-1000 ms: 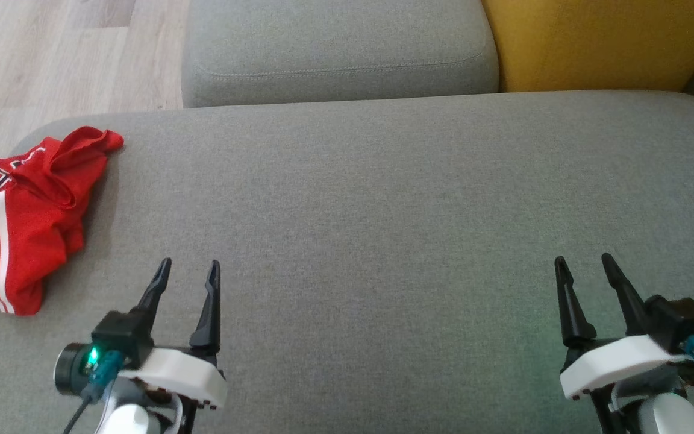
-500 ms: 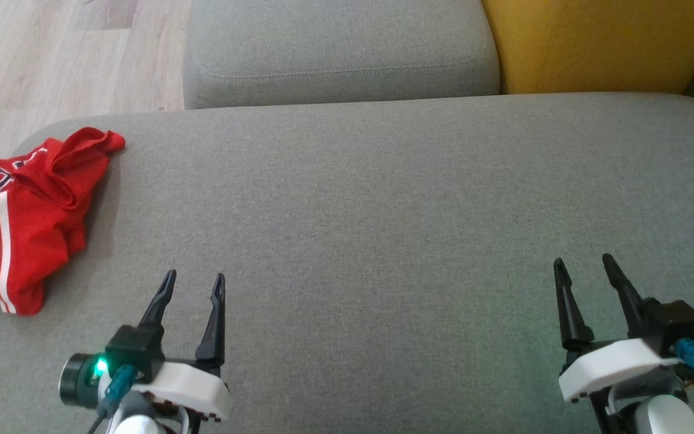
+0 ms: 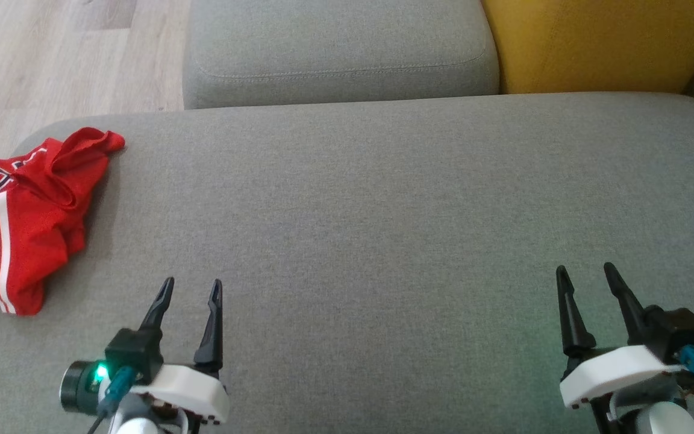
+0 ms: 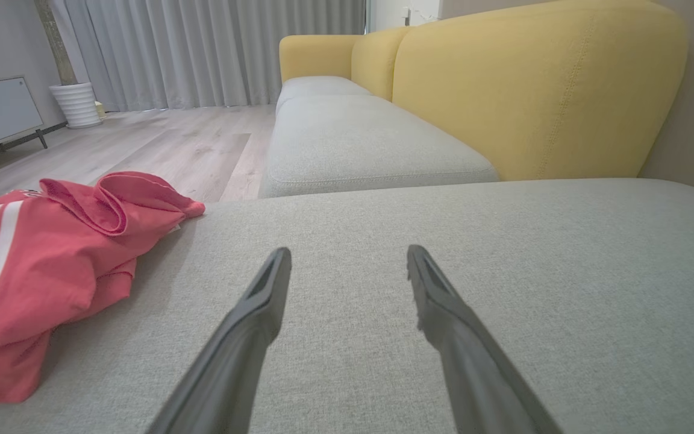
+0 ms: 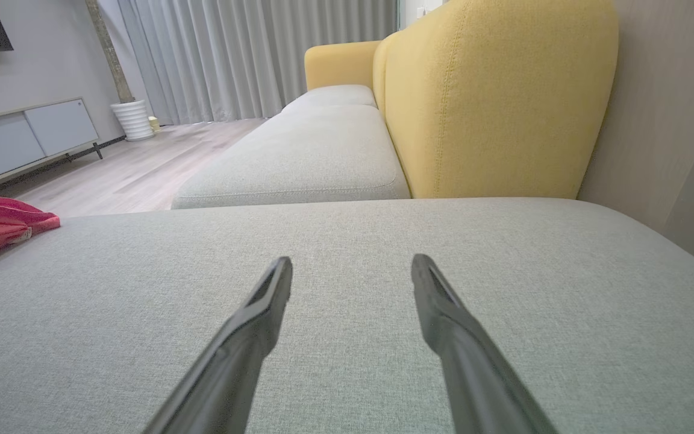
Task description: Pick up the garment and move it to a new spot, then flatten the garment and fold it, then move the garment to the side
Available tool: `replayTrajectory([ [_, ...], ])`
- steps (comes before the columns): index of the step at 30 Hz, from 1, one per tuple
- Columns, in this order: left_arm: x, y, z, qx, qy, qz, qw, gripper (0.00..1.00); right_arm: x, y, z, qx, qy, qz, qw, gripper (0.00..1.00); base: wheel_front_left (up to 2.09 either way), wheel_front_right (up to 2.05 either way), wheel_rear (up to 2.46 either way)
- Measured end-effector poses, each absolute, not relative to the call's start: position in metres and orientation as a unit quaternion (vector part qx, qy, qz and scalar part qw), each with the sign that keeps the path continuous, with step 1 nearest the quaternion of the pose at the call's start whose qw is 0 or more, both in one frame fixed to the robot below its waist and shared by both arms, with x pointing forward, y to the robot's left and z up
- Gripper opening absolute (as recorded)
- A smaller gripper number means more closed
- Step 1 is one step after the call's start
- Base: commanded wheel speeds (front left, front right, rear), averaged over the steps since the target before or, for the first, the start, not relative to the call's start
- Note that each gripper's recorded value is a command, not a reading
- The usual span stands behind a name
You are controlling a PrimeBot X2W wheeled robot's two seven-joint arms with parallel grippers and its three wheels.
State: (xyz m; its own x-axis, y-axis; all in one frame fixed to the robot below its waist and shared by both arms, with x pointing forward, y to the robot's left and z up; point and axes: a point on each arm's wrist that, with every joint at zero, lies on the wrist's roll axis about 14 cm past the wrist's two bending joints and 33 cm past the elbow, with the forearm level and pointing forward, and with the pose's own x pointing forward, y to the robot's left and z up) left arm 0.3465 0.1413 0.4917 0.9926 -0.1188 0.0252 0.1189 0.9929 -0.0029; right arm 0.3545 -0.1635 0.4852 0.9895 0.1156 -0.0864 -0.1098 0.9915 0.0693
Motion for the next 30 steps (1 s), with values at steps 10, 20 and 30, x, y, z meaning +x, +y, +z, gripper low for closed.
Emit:
replayTrajectory([
  [10,0.346,0.147,0.486,-0.005,-0.003,-0.051,0.999,1.00,0.355,-0.163,0.482,0.032,0.049,0.058,0.997,1.00,0.00,0.00,0.00],
  [20,0.343,0.155,0.485,-0.008,-0.002,-0.035,0.999,1.00,0.360,-0.155,0.486,0.031,0.042,0.070,0.996,1.00,0.00,0.00,0.00],
  [30,0.324,0.201,0.487,-0.010,-0.007,0.041,0.999,1.00,0.375,-0.101,0.505,0.033,0.018,0.150,0.988,1.00,0.00,0.00,0.00],
])
